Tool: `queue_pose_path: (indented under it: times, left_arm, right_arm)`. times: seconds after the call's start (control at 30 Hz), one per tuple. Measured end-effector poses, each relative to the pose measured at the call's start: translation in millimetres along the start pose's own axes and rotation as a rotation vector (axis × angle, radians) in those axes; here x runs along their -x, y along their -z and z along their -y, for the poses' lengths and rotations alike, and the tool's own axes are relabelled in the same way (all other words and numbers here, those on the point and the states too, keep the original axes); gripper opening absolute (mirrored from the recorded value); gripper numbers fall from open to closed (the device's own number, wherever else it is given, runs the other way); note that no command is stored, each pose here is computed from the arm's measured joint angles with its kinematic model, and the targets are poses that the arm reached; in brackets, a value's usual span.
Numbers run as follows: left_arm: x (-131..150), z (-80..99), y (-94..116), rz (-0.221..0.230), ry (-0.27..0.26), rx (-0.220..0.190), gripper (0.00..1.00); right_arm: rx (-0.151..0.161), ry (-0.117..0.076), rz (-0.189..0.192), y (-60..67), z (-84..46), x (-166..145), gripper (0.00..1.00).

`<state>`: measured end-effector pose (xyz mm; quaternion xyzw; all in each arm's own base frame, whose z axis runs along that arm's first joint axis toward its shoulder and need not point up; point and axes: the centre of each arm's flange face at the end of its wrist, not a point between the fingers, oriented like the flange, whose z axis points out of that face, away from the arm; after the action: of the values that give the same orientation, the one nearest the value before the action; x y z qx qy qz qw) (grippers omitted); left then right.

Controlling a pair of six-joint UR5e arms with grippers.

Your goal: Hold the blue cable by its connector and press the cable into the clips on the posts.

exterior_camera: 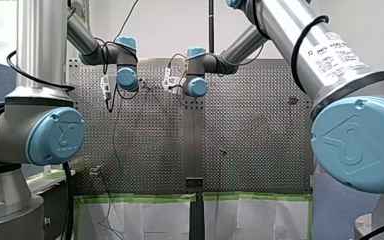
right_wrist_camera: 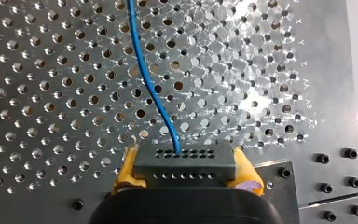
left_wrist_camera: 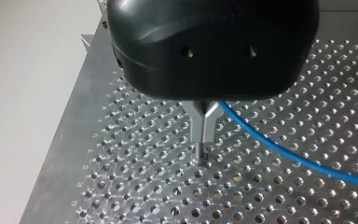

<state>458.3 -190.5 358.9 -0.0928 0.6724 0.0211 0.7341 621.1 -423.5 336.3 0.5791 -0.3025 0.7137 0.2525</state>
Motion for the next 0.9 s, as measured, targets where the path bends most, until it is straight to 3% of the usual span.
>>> queue_pose_path:
  times: [0.3, 0.67, 0.9]
  left_arm:
    - [-7.2, -5.1, -11.8, -0.024, 0.002, 0.002, 0.00]
    - [8.8, -5.7, -30.0, 0.004, 0.035, 0.002, 0.00]
    - [2.7, -3.0, -43.3, -0.028, 0.037, -0.013, 0.00]
  right_arm:
    - [0.009, 0.001, -0.001, -2.2, -6.7, -0.6, 0.00]
    - [0.019, 0.003, -0.008, -5.6, -15.6, -2.7, 0.00]
    - [0.021, 0.004, -0.017, -9.0, -19.4, -6.1, 0.00]
